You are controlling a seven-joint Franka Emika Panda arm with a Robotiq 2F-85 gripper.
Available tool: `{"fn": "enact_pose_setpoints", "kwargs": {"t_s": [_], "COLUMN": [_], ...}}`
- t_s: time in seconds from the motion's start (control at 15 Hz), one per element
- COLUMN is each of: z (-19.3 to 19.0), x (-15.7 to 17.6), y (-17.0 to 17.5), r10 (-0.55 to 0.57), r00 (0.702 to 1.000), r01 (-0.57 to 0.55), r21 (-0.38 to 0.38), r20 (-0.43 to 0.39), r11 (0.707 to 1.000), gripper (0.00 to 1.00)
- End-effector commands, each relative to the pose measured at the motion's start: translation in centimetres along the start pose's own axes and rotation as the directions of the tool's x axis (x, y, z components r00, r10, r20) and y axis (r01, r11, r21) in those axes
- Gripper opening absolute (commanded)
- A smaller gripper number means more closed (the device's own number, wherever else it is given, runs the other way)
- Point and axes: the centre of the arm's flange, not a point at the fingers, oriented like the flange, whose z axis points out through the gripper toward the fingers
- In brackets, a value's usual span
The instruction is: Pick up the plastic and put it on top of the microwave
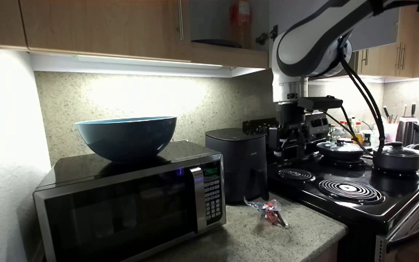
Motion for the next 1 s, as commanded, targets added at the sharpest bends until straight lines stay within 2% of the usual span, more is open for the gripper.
{"fn": "enact_pose_setpoints", "kwargs": {"t_s": [0.0,0.13,0.27,0.47,0.67,0.73,0.8,0.93], "z": [-0.1,-0.1,2.6,6.7,9.7,10.3,9.4,10.3], "x": [0.0,0.1,1.2,2.6,3.7,4.0,2.8,3.1], "y": [0.1,0.1,-0.9,-1.7,-2.8,-3.1,-2.1,-2.3], "r10": [0.001,0.001,0.065,0.16,0.238,0.253,0.204,0.206], "r00": [1.0,1.0,0.997,0.981,0.963,0.961,0.971,0.969], "r01": [-0.001,-0.001,-0.066,-0.163,-0.241,-0.254,-0.205,-0.206], "r21": [0.0,0.0,0.025,0.013,0.01,-0.001,-0.009,-0.014], "r20": [-0.001,-0.003,0.037,0.11,0.127,0.114,0.125,0.135], "r11": [1.0,1.0,0.997,0.987,0.971,0.967,0.979,0.978], "gripper": [1.0,1.0,1.0,1.0,1.0,1.0,1.0,1.0]}}
